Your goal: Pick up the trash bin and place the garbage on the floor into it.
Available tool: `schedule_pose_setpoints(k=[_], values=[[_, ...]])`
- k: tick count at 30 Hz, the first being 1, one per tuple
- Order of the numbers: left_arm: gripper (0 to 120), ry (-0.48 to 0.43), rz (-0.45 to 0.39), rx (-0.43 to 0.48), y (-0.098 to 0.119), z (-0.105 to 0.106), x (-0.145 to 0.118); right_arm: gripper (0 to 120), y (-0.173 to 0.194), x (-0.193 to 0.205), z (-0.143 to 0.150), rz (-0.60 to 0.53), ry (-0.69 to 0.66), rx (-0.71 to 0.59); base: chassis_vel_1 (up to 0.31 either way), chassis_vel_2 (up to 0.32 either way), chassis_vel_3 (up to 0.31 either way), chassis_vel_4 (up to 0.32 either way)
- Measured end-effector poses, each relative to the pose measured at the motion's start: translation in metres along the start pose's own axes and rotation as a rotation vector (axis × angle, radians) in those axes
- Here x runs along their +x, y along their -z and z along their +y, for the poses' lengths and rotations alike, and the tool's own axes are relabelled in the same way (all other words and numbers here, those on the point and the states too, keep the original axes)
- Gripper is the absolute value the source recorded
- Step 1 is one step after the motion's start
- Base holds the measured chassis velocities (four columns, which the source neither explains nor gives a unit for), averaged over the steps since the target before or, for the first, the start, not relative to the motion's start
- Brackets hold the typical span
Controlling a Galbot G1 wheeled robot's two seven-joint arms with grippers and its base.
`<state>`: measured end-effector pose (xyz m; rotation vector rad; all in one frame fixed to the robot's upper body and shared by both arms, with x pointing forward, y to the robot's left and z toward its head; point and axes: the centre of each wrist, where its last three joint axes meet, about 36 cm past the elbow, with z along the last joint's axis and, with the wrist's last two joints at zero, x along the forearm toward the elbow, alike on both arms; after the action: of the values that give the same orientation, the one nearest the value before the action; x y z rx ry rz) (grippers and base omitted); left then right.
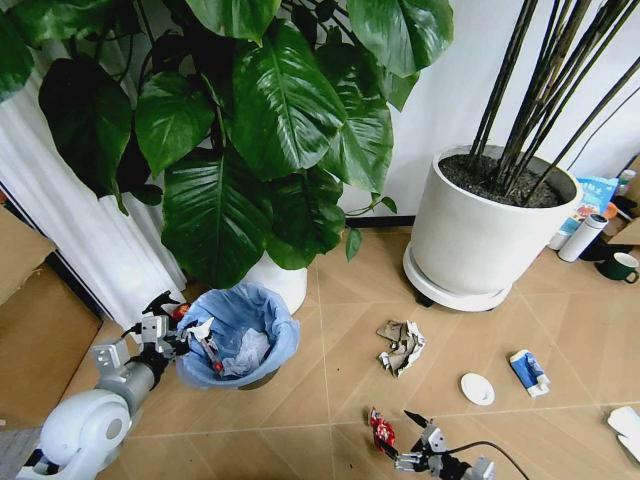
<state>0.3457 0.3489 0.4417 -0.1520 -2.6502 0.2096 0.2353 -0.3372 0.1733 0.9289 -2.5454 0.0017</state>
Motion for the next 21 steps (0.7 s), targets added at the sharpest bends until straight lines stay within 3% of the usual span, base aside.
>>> schedule_pose_setpoints(k=[6,21], values=[[1,-0.001,-0.003,-0.004,0.003,0.001,0.001,98,-0.01,-0.012,-0.001,0.038,0.006,-0.007,0.0,0.0,0.0,0.0],[1,0.001,-0.004,-0.005,0.003,0.002,0.001,45,-0.016,-0.031,-0.002,0.057,0.014,-0.035,0.0,0.0,0.0,0.0]])
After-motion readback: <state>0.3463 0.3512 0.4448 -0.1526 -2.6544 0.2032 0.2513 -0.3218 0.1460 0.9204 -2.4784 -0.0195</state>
